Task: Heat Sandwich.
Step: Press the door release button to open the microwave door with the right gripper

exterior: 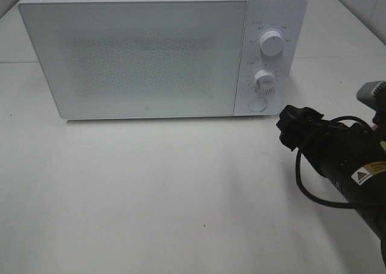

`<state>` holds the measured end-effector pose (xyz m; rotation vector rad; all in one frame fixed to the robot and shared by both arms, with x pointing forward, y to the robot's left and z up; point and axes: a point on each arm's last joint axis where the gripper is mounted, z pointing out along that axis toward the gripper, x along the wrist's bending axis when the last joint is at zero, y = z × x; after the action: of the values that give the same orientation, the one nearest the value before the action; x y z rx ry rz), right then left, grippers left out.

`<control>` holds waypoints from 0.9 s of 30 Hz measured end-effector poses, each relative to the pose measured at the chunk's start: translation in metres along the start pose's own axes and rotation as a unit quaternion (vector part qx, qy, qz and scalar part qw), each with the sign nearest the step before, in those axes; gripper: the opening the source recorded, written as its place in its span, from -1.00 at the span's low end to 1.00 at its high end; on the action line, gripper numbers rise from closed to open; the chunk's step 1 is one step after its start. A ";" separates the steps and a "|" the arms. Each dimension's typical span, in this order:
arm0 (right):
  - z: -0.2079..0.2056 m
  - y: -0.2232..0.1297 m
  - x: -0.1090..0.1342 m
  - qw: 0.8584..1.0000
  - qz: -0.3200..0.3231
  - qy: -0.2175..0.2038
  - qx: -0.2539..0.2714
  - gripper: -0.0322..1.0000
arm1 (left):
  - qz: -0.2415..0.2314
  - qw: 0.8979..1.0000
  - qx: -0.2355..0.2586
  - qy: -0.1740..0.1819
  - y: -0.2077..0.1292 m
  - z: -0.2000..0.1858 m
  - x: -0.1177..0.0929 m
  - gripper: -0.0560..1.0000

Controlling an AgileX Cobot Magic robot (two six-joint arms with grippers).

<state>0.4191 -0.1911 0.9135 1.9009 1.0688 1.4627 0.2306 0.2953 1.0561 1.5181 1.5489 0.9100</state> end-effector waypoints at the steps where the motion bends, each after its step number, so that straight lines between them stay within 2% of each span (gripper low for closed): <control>1: 0.000 0.000 0.000 1.000 0.029 0.000 0.000 0.53 | 0.000 1.000 0.000 0.000 0.000 0.000 0.000 0.95; 3: 0.000 0.000 0.000 0.995 0.098 0.000 0.000 0.53 | 0.000 1.000 0.000 0.000 0.000 0.000 0.000 0.95; 4: 0.000 0.000 0.000 0.995 0.098 0.000 0.000 0.53 | 0.000 1.000 0.000 0.000 0.000 0.000 0.000 0.95; 5: 0.000 0.000 0.000 0.987 0.158 0.000 0.000 0.53 | 0.000 1.000 0.000 0.000 0.000 0.000 0.000 0.95; 7: 0.000 0.000 0.000 0.977 0.213 0.000 0.000 0.53 | 0.000 1.000 0.000 0.000 0.000 0.000 0.000 0.95; 8: 0.000 0.000 0.000 0.977 0.213 0.000 0.000 0.53 | 0.000 1.000 0.000 0.000 0.000 0.000 0.000 0.95; 9: 0.000 0.000 0.000 0.963 0.270 0.000 0.000 0.53 | 0.000 1.000 0.000 0.000 0.000 0.000 0.000 0.95; 10: 0.000 0.000 0.000 0.955 0.296 0.000 0.000 0.53 | 0.000 1.000 0.000 0.000 0.000 0.000 0.000 0.95; 12: 0.000 0.000 0.000 0.941 0.338 0.000 0.000 0.53 | 0.000 1.000 0.000 0.000 0.000 0.000 0.000 0.95; 13: 0.000 0.000 0.000 0.941 0.338 0.000 0.000 0.53 | 0.000 1.000 0.000 0.000 0.000 0.000 0.000 0.95; 14: 0.000 0.000 0.000 0.929 0.371 0.000 0.000 0.53 | 0.000 1.000 0.000 0.000 0.000 0.000 0.000 0.95; 17: 0.000 0.000 0.000 0.912 0.410 0.000 0.000 0.43 | 0.000 1.000 0.000 0.000 0.000 0.000 0.000 0.95; 19: 0.000 0.000 0.000 0.909 0.416 0.000 0.000 0.40 | 0.000 1.000 0.000 0.000 0.000 0.000 0.000 0.95; 21: 0.000 0.000 0.000 0.904 0.427 0.000 0.000 0.29 | 0.000 1.000 0.000 0.000 0.000 0.000 0.000 0.95; 22: 0.000 0.000 0.000 0.898 0.440 0.000 0.000 0.11 | 0.000 1.000 0.000 0.000 0.000 0.000 0.000 0.95; 23: 0.000 0.000 0.000 0.898 0.440 0.000 0.000 0.11 | 0.000 1.000 0.000 0.000 0.000 0.000 0.000 0.95; 24: 0.000 0.000 0.000 0.895 0.446 0.000 0.000 0.00 | 0.000 1.000 0.000 0.000 0.000 0.000 0.000 0.95; 26: 0.000 0.000 0.000 0.887 0.461 0.000 0.000 -0.23 | 0.000 1.000 0.000 0.000 0.000 0.000 0.000 0.95; 27: 0.000 0.000 0.000 0.886 0.464 0.000 0.000 -0.52 | 0.000 1.000 0.000 0.000 0.000 0.000 0.000 0.95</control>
<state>0.4191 -0.1911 0.9135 2.5605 0.0773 1.8995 0.2306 0.2953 1.0561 1.5181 1.5489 0.9100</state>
